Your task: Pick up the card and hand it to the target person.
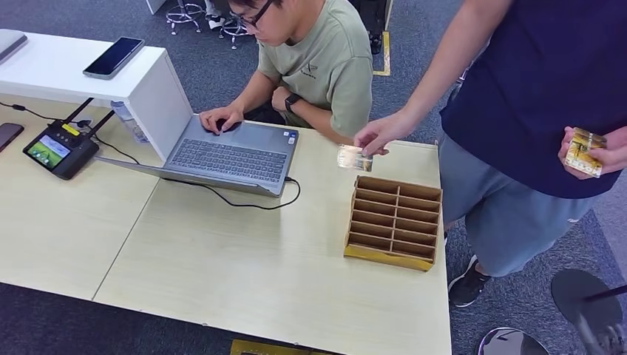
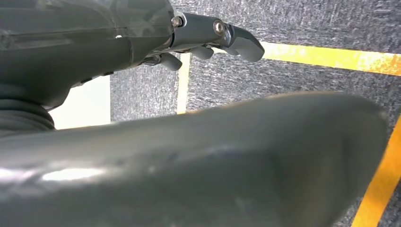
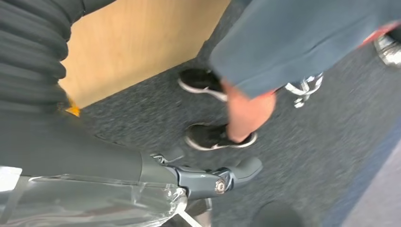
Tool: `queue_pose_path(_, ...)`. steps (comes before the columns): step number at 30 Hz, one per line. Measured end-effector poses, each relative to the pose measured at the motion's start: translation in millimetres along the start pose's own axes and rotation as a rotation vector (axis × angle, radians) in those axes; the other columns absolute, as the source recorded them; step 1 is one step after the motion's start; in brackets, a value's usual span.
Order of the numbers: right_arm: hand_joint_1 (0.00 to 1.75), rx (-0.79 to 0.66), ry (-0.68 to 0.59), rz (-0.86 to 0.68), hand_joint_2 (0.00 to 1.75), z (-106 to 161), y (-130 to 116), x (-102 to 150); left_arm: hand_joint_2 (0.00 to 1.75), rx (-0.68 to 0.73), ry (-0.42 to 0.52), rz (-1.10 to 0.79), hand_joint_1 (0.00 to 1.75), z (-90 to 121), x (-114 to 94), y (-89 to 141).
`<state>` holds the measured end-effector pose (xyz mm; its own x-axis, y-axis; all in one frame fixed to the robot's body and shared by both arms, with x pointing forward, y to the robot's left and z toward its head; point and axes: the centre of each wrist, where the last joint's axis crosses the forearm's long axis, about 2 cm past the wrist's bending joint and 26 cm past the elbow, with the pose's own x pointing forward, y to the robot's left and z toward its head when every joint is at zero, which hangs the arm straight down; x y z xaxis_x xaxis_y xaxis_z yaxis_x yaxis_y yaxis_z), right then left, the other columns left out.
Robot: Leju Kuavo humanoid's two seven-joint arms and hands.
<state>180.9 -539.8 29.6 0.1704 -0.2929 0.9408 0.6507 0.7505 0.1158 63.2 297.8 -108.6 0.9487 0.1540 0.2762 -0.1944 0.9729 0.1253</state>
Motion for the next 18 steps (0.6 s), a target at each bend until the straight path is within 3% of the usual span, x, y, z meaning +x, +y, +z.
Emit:
queue_pose_path(7, 0.0, -0.094, 0.115, -0.002, 1.75, 9, -19, -40, 0.0, -0.003, -0.005, -0.001, 0.0, 0, 0, 0)
queue_pose_path(18, 0.0, -0.147, 0.209, 0.007, 1.75, 16, -20, -60, 0.0, -0.009, -0.015, -0.013, 0.0, 0, 0, 0)
